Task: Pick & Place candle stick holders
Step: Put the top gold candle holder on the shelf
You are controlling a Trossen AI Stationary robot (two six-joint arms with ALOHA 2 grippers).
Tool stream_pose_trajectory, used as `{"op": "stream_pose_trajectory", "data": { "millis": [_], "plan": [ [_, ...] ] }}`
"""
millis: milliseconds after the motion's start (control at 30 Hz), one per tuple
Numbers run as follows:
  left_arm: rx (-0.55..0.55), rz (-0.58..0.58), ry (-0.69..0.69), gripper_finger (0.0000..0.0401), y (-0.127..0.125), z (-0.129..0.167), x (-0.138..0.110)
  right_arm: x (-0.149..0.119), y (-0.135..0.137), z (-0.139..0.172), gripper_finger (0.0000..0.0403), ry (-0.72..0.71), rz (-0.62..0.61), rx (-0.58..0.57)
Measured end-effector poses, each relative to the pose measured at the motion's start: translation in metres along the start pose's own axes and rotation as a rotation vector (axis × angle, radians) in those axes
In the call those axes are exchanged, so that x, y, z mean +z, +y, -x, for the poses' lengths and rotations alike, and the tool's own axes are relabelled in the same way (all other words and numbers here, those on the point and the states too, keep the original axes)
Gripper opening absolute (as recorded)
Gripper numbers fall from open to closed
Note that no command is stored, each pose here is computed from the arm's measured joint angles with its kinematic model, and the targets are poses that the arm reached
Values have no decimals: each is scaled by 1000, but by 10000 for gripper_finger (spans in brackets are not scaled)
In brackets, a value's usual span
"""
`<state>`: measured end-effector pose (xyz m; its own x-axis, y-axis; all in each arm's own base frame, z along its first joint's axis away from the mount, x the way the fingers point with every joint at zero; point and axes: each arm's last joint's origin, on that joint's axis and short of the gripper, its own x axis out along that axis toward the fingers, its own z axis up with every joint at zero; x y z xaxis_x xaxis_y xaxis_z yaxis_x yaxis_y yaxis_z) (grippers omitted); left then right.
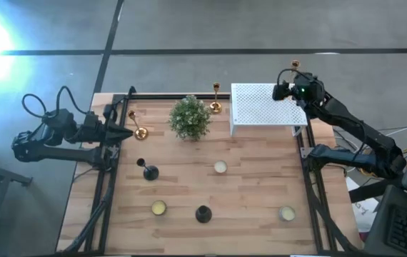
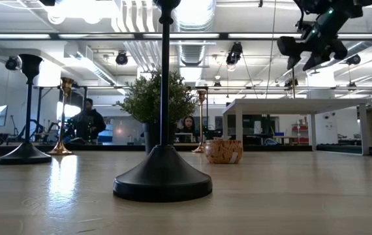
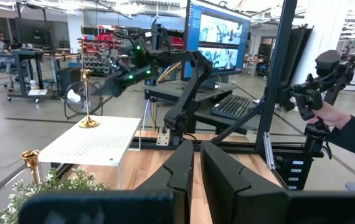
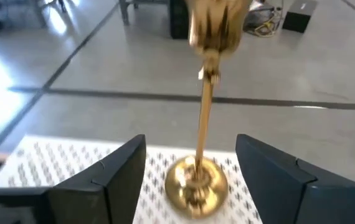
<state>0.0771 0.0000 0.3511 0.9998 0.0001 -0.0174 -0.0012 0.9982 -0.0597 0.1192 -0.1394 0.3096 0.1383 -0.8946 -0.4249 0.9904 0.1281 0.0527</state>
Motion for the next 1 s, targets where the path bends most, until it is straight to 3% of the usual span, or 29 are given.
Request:
{"op": "stream_pose_trajectory", "data": {
  "millis": [267,667,1000],
  "plan": [
    [0,0,0,35,0,0,0,-14,-16,42,223,64,62,72],
    [0,0,0,35,0,0,0,-25,-18,93,219,151,104,682],
    [0,0,0,35,0,0,0,-35,18,96,219,119,133,982]
  ]
}}
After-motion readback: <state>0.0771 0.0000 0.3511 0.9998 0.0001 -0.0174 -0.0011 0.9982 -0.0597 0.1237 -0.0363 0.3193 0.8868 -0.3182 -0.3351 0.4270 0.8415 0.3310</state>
